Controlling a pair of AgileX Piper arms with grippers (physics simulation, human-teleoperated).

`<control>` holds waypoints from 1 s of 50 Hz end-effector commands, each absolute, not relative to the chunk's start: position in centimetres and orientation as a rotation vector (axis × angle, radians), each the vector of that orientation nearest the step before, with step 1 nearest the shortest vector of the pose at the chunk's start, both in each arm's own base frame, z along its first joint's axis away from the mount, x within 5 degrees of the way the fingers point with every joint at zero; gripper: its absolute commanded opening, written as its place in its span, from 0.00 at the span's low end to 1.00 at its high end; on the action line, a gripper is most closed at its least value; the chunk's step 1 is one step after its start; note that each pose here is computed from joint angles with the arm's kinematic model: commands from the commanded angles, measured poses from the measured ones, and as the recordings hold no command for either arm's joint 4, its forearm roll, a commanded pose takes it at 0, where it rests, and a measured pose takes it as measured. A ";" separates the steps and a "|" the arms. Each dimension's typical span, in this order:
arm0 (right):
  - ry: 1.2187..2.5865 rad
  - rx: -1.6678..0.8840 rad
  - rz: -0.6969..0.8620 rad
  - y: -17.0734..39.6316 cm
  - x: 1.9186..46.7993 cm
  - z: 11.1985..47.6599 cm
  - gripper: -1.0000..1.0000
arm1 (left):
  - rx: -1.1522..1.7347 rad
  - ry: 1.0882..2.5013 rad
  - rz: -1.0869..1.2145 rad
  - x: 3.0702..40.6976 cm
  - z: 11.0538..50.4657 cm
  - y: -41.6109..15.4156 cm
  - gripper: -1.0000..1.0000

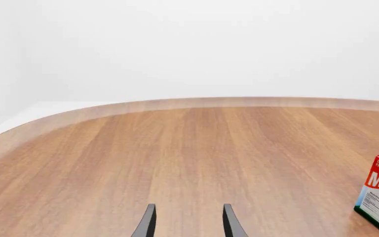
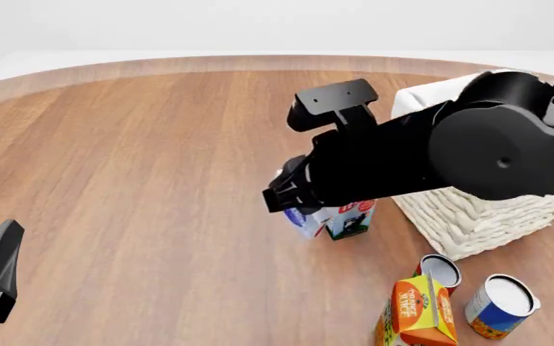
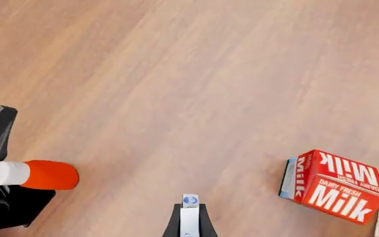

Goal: Pick up the cream cheese box and the butter, and put them in the basket.

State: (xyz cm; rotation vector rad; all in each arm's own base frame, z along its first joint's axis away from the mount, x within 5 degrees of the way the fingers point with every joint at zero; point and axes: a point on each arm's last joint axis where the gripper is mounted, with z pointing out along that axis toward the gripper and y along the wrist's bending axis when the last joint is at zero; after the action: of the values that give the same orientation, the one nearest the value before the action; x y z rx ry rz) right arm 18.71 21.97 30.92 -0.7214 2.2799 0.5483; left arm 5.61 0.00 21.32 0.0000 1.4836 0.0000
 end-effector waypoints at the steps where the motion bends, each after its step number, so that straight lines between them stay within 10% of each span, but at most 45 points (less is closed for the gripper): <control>1: 2.168 -0.690 0.543 19.5 18.6 35.4 0.00 | 0.000 1.484 0.000 5.6 21.3 0.0 1.00; 50: 1.953 -0.144 0.189 3.5 16.1 44.2 0.00 | 0.000 1.484 0.000 5.6 21.3 0.0 1.00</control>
State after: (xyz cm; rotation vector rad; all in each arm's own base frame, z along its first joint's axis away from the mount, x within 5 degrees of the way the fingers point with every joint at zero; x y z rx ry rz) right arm 16.15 5.74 43.68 -0.2614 1.9770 0.2712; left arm 5.61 0.00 21.32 0.0000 1.4836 0.0000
